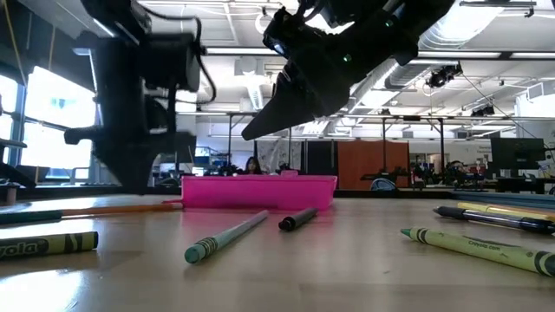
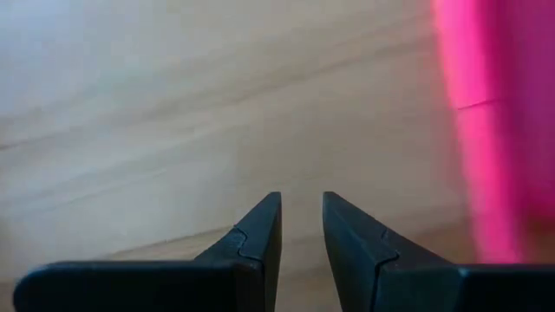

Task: Pick & place school supplies into a supply box
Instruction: Put the pink pen into the pink supply box

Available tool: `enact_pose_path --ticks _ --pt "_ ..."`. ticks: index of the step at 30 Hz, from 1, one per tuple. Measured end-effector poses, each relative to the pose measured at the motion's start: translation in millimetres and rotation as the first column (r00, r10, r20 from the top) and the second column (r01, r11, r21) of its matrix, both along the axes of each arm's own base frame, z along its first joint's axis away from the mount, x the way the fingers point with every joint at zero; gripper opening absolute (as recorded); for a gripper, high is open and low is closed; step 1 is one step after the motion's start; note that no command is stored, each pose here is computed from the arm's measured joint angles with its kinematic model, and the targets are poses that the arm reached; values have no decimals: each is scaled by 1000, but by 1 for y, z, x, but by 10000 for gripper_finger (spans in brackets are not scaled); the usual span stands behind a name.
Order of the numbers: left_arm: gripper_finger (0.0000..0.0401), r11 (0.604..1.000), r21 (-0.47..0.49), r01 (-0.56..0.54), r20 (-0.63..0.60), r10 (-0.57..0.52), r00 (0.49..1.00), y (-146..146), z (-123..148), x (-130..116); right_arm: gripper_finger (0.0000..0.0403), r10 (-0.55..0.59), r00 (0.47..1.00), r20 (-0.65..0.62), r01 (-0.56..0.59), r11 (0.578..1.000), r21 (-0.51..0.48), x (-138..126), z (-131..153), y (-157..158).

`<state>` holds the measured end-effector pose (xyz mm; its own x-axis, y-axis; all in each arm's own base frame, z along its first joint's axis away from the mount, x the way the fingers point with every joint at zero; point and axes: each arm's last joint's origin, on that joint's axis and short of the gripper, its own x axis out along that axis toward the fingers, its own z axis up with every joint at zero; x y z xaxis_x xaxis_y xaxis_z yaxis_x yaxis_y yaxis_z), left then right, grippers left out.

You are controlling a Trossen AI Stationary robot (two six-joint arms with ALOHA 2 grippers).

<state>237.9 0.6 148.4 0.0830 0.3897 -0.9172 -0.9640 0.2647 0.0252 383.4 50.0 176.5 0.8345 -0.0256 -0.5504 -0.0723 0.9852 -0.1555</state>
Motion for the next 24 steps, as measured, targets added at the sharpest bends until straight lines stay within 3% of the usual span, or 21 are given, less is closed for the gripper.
enact_pose_path --ticks 6,14,24 --pt "117 996 24 88 131 -91 987 -21 8 15 99 -4 1000 -5 4 1000 5 0 0 0" --pt "117 988 102 114 246 -136 960 -40 11 22 99 -7 1000 0 7 1000 11 0 0 0" --pt "117 989 72 133 137 -142 980 -41 -19 28 99 6 1000 -3 -5 999 43 0 0 1"
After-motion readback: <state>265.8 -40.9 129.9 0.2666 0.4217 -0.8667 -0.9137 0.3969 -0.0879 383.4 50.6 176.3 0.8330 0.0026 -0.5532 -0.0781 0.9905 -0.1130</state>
